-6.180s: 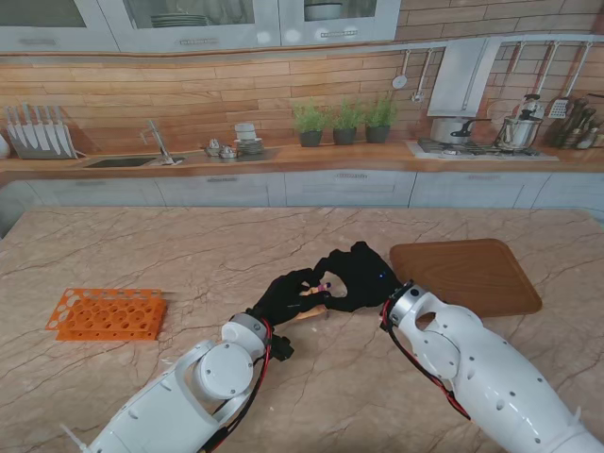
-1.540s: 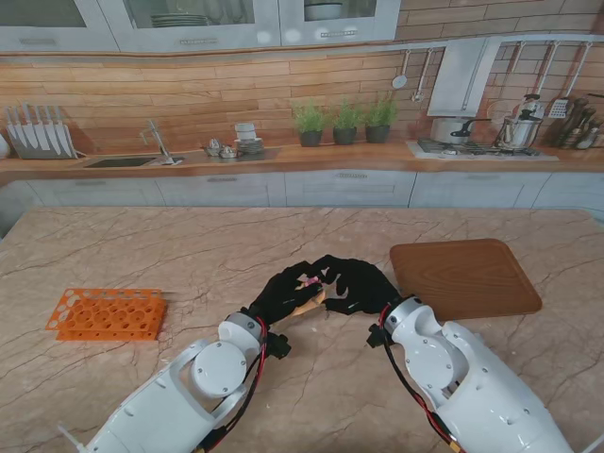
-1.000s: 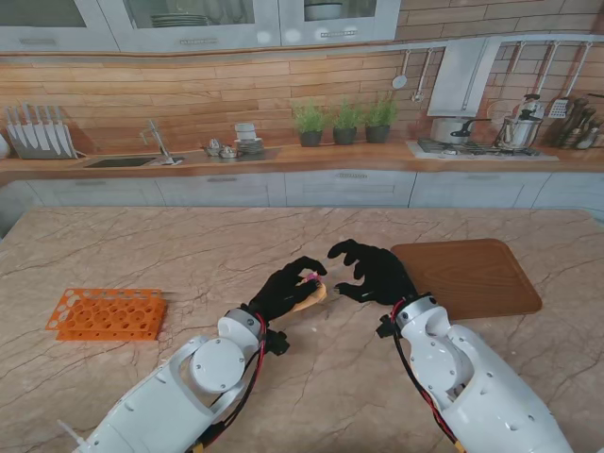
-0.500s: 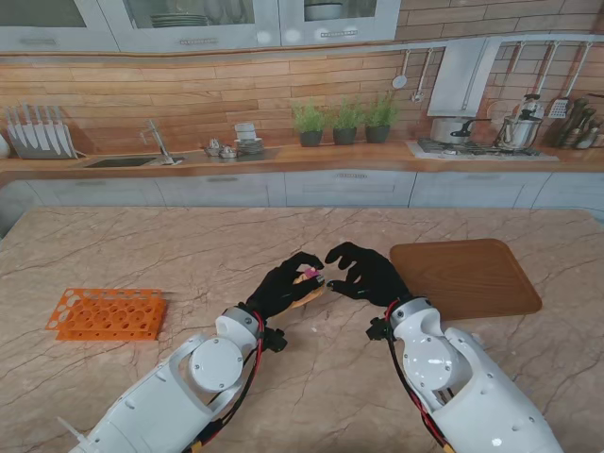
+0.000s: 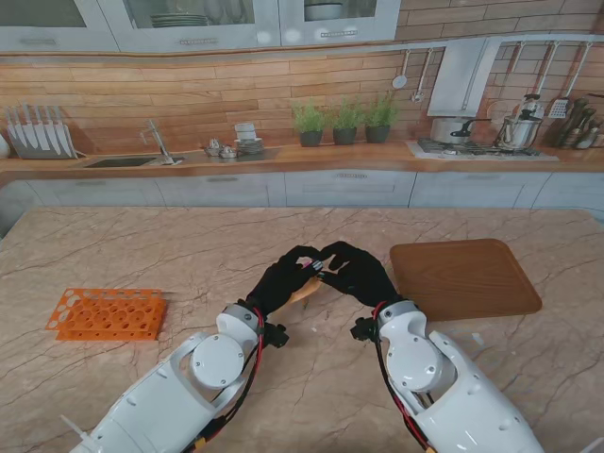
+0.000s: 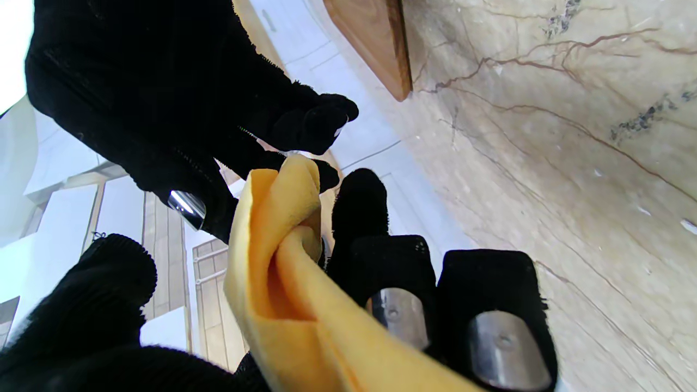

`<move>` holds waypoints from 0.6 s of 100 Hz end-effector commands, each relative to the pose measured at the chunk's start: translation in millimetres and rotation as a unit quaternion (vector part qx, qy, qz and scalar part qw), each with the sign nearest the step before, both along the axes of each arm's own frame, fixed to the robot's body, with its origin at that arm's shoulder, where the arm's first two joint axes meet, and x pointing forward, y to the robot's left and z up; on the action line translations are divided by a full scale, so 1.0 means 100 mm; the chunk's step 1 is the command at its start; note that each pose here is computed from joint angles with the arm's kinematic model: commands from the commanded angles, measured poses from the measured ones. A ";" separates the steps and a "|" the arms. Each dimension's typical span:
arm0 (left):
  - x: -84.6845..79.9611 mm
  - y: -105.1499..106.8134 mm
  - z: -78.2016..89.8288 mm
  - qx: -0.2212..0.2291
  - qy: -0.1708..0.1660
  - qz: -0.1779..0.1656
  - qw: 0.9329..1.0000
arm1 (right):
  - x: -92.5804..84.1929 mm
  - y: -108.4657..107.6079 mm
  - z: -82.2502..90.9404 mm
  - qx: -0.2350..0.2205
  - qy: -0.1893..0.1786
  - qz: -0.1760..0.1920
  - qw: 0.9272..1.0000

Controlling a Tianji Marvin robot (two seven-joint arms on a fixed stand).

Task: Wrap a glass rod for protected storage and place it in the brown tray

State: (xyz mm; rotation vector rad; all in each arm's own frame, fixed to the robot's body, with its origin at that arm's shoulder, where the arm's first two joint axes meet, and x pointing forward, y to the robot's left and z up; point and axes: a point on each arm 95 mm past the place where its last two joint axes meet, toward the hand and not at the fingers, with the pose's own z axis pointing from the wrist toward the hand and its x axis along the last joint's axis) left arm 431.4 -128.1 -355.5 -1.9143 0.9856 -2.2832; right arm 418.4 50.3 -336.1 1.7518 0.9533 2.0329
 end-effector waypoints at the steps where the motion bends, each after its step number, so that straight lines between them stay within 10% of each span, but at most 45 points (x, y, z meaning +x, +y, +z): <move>1: -0.01 -0.03 0.01 -0.007 -0.001 0.000 1.000 | 0.01 0.09 0.03 0.017 0.004 -0.003 1.000; 60: 0.03 -0.05 0.02 -0.010 -0.006 0.004 1.000 | 0.08 0.30 0.00 0.060 0.048 -0.027 0.997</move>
